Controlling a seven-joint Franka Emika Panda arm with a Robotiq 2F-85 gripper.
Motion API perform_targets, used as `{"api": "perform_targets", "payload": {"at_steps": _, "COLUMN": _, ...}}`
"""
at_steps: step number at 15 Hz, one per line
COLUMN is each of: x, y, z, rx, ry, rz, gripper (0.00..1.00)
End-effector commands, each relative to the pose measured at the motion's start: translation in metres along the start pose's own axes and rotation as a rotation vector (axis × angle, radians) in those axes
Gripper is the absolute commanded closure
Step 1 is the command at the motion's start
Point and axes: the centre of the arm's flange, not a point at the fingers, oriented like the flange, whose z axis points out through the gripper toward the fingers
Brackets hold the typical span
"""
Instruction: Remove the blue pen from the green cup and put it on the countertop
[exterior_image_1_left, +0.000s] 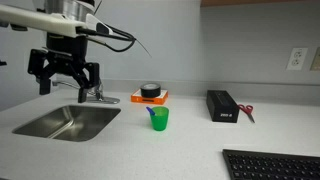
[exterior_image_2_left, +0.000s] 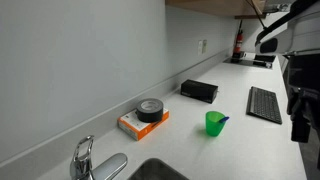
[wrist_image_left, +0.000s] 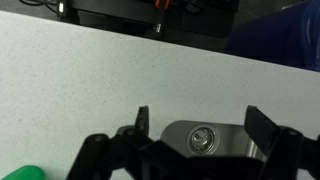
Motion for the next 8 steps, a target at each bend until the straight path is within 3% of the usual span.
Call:
{"api": "perform_targets", "payload": {"at_steps": 1, "x": 0.000, "y": 0.000, "z": 0.000, "rx": 0.000, "ry": -0.001, "rz": 0.000, "gripper": 0.00}}
{"api": "perform_targets", "payload": {"at_steps": 5, "x": 0.000, "y": 0.000, "z": 0.000, "rx": 0.000, "ry": -0.001, "rz": 0.000, "gripper": 0.00}}
{"api": "perform_targets", "payload": {"at_steps": 8, "x": 0.016, "y": 0.020, "z": -0.002, "rx": -0.097, "ry": 0.143, "rz": 0.090, "gripper": 0.00}}
